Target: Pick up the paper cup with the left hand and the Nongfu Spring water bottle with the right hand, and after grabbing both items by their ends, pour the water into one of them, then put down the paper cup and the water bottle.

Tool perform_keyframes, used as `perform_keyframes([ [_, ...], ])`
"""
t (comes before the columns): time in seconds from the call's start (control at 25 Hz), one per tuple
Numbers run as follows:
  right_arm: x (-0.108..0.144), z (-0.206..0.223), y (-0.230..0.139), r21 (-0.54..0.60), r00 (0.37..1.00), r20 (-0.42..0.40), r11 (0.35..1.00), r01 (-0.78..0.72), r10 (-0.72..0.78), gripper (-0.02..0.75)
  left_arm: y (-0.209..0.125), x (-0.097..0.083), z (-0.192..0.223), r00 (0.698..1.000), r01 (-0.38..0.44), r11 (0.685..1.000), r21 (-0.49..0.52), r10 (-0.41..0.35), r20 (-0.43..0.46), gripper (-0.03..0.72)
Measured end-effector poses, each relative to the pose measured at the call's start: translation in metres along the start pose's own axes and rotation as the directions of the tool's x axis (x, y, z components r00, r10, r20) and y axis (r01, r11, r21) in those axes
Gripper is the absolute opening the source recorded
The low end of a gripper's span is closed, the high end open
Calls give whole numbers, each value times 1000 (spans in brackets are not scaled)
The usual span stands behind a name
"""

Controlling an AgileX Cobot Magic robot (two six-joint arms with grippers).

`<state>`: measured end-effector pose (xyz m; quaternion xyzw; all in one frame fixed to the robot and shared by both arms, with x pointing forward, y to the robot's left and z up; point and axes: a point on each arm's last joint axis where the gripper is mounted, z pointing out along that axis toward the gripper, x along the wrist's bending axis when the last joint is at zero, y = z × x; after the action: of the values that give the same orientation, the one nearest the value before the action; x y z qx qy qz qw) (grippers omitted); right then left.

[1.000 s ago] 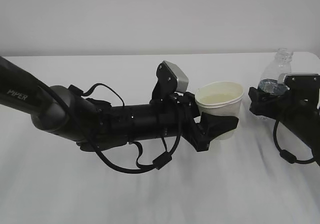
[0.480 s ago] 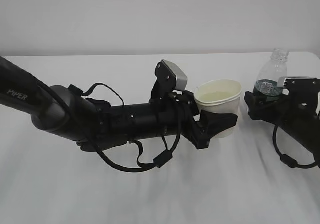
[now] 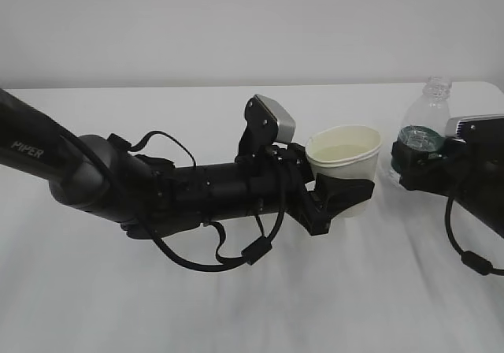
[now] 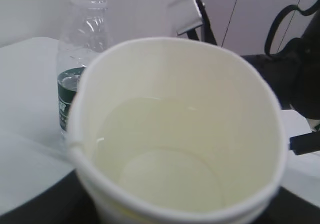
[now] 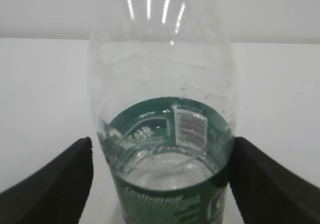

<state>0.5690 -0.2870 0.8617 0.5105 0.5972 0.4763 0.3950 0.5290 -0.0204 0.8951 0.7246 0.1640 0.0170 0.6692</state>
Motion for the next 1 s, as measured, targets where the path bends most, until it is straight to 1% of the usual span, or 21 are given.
perform_keyframes([
  [0.2,3,-23,7,8,1000,8,1000,9,-9,640,0,0,0,1000,-20,1000,0,20,0,435],
  [0.44,6,-46,15,1,1000,26,1000,4,-4,639,0,0,0,1000,-22,1000,-1,22,-2,435],
  [0.56,8,-55,17,5,1000,18,1000,6,-6,631,0,0,0,1000,-20,1000,-3,20,-5,435],
  [0.68,12,-66,19,5,1000,-8,1000,17,-17,618,1,2,0,1000,-11,1000,-11,11,-17,435],
  [0.84,16,-82,27,-17,999,-22,999,28,-28,605,3,2,0,1000,-3,1000,-31,3,-20,435],
  [1.0,19,-102,40,-69,999,-7,997,36,-36,596,3,2,0,1000,-3,999,-37,3,-17,435],
])
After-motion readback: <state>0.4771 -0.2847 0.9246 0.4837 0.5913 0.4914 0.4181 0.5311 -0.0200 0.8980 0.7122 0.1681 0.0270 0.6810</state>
